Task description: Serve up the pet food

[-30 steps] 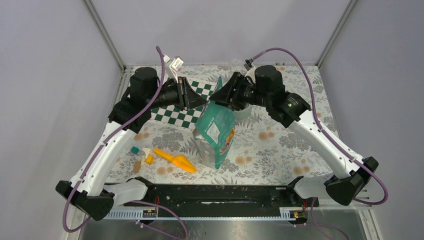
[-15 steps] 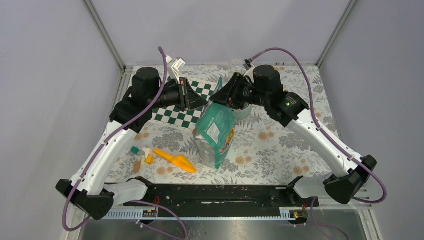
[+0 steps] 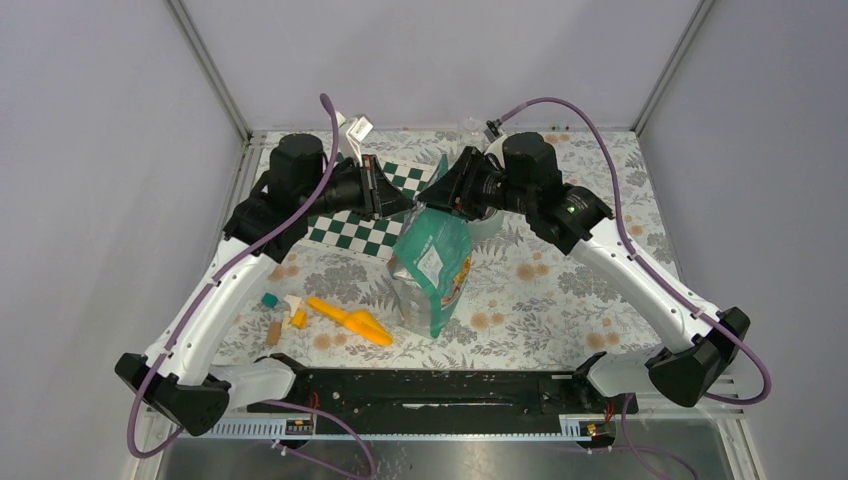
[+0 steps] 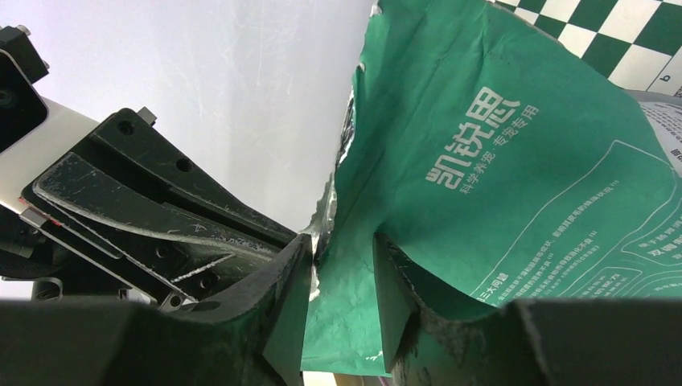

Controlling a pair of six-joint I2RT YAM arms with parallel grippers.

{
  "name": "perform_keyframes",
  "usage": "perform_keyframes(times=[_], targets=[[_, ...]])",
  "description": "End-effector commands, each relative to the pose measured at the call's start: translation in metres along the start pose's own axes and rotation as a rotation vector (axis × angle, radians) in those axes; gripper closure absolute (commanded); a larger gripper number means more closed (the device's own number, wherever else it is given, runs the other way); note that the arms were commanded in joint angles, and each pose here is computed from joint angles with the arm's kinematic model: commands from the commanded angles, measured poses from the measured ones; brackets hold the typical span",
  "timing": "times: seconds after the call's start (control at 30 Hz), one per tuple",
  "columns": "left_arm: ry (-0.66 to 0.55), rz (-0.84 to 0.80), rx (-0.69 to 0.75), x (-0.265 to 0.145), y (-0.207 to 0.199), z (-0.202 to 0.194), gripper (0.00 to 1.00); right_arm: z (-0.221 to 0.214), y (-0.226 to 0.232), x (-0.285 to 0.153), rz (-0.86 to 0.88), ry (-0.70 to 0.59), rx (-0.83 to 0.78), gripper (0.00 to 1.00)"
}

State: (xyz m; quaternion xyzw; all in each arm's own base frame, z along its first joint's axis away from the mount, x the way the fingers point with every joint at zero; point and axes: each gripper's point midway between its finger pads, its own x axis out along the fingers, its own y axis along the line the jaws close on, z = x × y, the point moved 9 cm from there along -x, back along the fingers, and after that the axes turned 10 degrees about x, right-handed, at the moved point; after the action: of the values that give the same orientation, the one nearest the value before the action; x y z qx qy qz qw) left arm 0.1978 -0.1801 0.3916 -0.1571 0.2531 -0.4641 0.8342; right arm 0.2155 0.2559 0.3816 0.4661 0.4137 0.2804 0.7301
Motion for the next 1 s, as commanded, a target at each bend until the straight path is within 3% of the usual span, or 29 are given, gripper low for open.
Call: perform_keyframes(times=[0.0,0.1,0.2,0.33,0.37,0.97], targets=[[-0.013,0.008,-0.004,0.002,-0.003,0.008,0.92,0.001,0.004,0.004,0.026,-0.009,-0.018,0.58],[-0.015,0.001,0.002,0.001,-0.005,0.009,0.97,0.0,0.003,0.006,0.022,-0.001,-0.014,0.58],[-0.016,0.003,0.003,0.001,-0.004,0.009,1.0,0.0,0.003,0.006,0.025,0.006,-0.017,0.66],[-0.03,0.021,0.004,-0.001,-0.004,0.01,1.0,-0.001,0.007,0.001,0.04,0.003,-0.03,0.98],[-0.039,0.032,0.008,-0.002,-0.005,0.011,1.0,-0.001,0.007,0.0,0.043,0.0,-0.034,1.0],[-0.078,0.047,0.043,-0.002,-0.006,0.023,1.0,-0.005,0.013,-0.027,0.034,0.003,-0.112,1.0]])
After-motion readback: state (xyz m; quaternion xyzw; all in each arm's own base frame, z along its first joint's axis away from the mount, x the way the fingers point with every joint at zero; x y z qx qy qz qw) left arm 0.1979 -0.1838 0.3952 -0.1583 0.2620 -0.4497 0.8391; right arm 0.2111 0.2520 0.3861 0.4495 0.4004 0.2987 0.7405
